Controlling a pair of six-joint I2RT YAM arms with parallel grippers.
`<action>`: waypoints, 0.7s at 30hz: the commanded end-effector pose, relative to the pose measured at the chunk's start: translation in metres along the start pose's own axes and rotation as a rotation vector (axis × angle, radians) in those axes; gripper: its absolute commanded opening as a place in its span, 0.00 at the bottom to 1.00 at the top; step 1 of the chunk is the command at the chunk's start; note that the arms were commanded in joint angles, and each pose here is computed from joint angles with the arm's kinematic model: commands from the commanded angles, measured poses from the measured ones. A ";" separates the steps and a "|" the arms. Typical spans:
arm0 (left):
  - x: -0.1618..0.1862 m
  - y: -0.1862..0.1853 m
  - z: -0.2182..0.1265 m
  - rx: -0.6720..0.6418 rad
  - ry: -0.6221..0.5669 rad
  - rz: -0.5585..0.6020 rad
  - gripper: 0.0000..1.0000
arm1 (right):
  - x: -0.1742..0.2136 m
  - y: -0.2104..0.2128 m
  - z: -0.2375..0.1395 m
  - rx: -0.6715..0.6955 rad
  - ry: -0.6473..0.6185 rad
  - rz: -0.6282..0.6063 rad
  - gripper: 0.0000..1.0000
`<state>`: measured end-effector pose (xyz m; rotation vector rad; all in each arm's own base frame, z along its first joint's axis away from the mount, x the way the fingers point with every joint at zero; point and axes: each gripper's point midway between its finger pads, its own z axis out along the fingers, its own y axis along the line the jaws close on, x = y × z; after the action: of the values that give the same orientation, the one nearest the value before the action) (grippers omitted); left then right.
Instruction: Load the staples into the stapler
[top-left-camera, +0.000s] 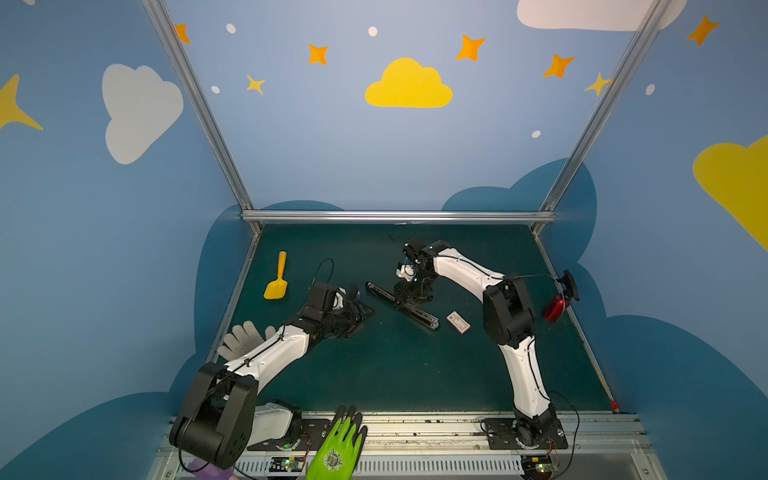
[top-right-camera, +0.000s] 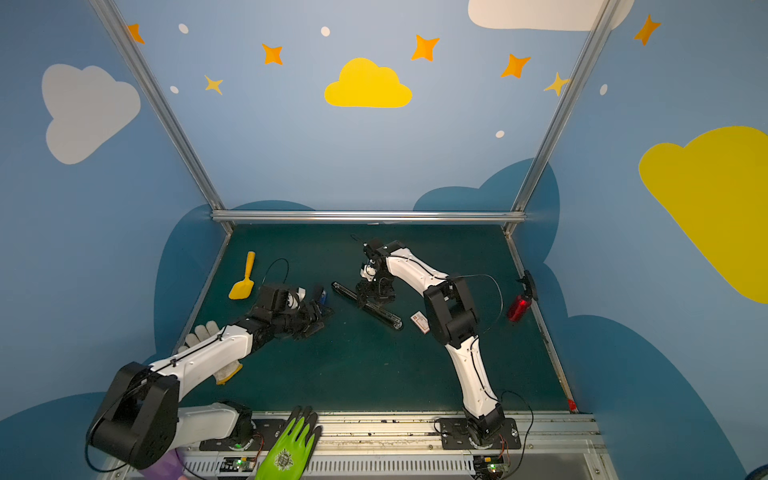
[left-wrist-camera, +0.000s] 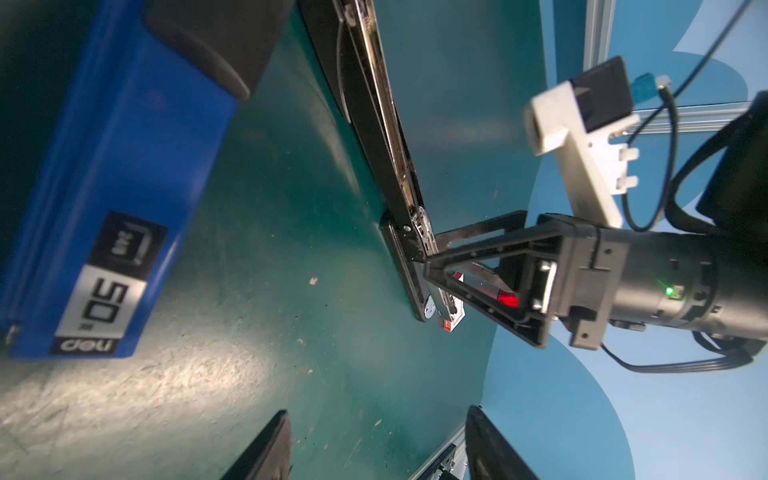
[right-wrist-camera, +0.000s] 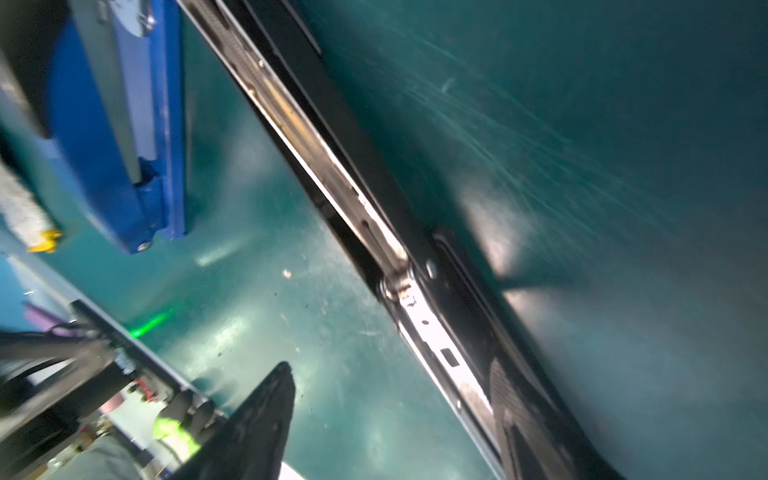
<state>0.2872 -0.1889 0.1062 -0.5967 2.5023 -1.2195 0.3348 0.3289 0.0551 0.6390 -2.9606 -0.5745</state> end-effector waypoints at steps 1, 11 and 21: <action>0.003 0.004 -0.003 -0.013 -0.008 -0.002 0.65 | -0.004 -0.007 0.006 0.086 0.002 0.018 0.68; 0.003 0.004 -0.008 -0.018 -0.020 -0.002 0.65 | -0.010 -0.027 0.029 0.206 0.008 0.082 0.49; 0.004 0.005 -0.011 -0.022 -0.029 -0.004 0.65 | -0.028 -0.082 -0.001 0.315 -0.100 0.253 0.36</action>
<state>0.2830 -0.1836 0.1101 -0.6155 2.4883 -1.1985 0.3714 0.3033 0.0255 0.3988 -3.1179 -0.2545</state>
